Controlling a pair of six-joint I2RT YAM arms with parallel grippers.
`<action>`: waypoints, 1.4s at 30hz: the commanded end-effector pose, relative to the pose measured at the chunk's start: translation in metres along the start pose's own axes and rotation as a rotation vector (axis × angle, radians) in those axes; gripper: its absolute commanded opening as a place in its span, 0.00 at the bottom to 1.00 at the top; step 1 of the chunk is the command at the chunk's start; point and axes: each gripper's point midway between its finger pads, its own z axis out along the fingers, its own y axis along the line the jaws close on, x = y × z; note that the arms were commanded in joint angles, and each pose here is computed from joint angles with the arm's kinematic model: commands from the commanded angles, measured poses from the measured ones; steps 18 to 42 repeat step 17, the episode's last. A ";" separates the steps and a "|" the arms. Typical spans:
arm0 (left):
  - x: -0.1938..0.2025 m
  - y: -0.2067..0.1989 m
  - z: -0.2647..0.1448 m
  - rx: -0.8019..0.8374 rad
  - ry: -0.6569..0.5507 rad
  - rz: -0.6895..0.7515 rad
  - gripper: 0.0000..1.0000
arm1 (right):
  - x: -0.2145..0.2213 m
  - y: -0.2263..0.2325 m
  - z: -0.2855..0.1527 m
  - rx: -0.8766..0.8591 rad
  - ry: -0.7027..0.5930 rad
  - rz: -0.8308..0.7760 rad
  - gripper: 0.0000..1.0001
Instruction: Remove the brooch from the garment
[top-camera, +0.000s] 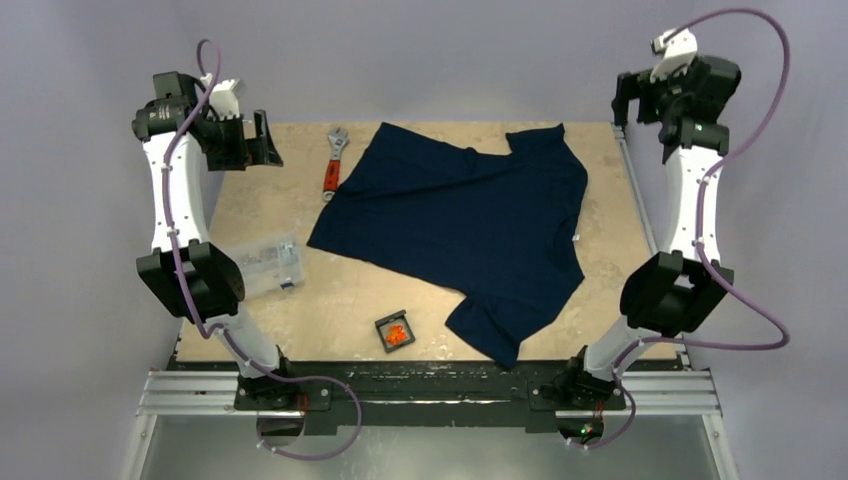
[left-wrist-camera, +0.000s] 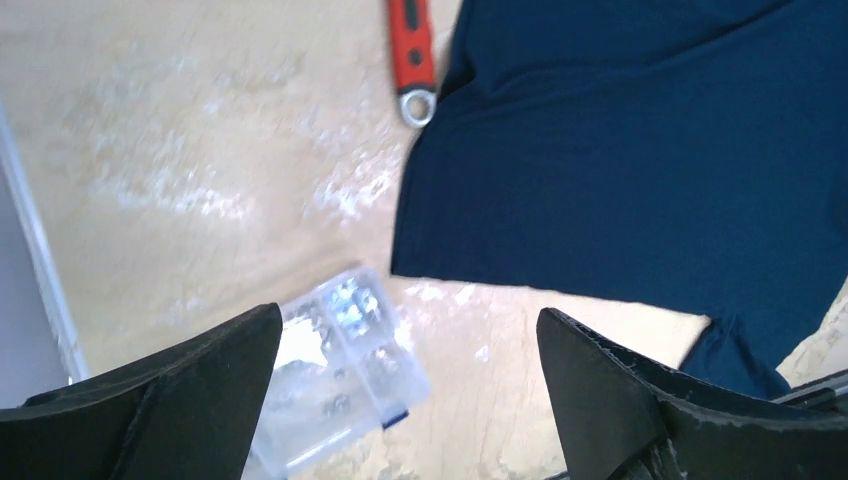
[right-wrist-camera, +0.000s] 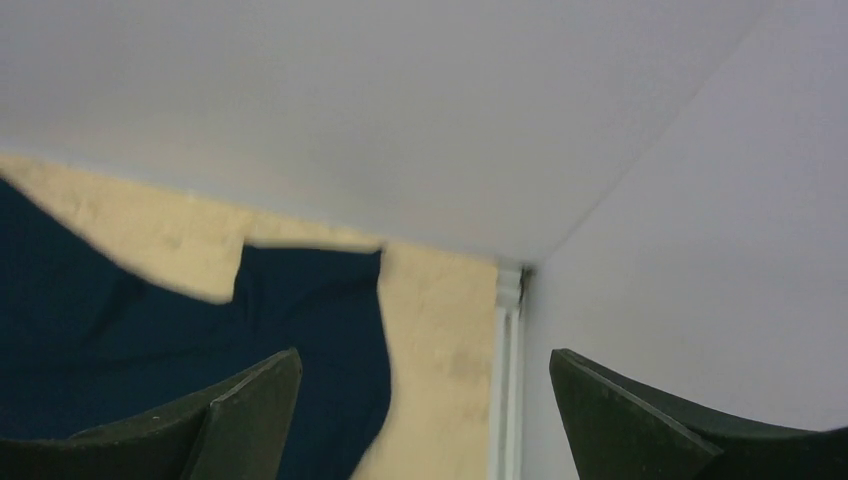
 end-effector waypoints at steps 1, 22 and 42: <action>0.042 0.013 -0.032 -0.056 0.101 -0.062 1.00 | 0.123 0.046 -0.032 -0.186 0.315 0.158 0.99; 0.128 0.018 -0.028 -0.140 0.105 -0.127 1.00 | 0.226 0.115 -0.120 -0.289 0.488 0.173 0.99; 0.128 0.018 -0.028 -0.140 0.105 -0.127 1.00 | 0.226 0.115 -0.120 -0.289 0.488 0.173 0.99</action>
